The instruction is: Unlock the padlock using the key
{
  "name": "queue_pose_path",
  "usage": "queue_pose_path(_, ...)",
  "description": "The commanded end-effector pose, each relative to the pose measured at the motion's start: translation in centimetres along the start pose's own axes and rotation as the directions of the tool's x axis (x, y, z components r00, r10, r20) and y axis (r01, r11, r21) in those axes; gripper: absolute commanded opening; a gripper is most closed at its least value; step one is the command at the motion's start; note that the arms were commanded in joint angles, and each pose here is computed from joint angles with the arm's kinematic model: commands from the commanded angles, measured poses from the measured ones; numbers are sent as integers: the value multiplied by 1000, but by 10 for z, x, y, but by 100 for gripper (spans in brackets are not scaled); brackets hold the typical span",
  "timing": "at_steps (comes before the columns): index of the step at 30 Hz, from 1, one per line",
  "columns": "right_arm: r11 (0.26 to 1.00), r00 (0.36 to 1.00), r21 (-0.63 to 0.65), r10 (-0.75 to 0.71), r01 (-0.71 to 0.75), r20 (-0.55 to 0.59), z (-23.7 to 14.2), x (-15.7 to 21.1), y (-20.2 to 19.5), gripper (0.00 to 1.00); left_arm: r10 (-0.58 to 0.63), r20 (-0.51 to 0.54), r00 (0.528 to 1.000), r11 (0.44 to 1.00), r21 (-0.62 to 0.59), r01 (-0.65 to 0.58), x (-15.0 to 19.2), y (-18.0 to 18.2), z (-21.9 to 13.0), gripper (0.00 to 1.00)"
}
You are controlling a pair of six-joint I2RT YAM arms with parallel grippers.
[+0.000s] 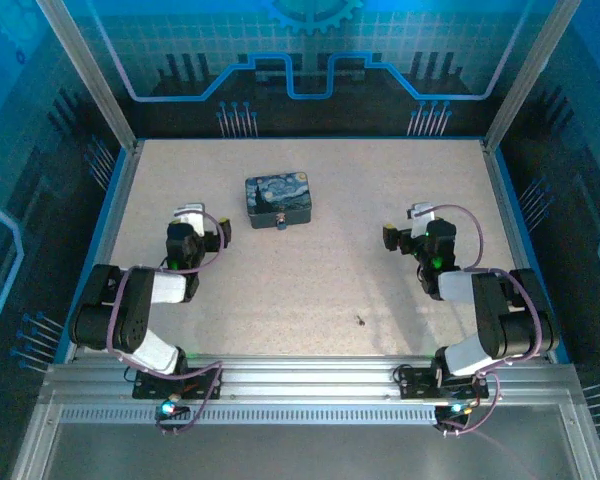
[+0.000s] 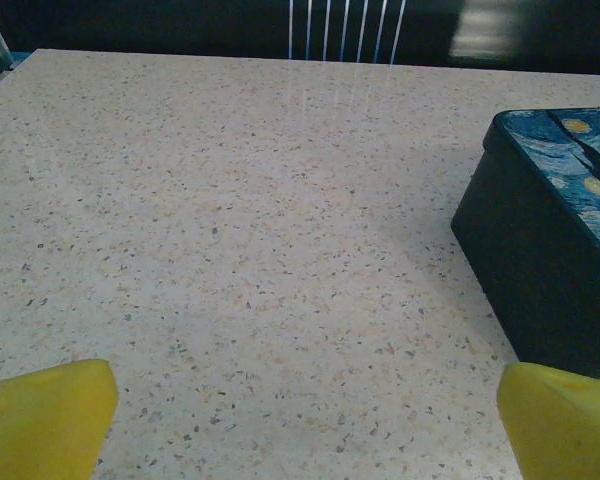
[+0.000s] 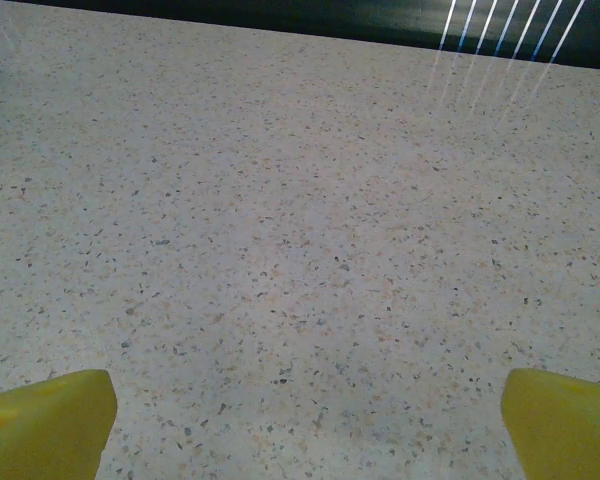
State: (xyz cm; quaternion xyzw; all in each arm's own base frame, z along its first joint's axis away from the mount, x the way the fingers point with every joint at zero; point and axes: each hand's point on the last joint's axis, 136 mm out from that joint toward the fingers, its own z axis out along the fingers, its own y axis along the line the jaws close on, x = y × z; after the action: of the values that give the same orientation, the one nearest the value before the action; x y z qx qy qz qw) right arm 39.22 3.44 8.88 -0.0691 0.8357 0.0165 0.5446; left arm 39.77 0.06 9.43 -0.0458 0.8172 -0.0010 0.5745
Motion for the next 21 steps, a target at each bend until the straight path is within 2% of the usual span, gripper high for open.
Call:
queue_pose_path(1,1000,1000,-3,-3,3,14,2,-7,-3,100,-8,14,1000,1000,10,8,-1,1,0,99)
queue_pose_path(17,1000,1000,-2,-2,2,14,2,-7,-4,100,-10,14,1000,1000,11,10,-1,1,0,99)
queue_pose_path(21,1000,1000,8,5,-5,15,-2,-16,-6,100,-23,59,998,1000,-18,24,-8,7,-10,99)
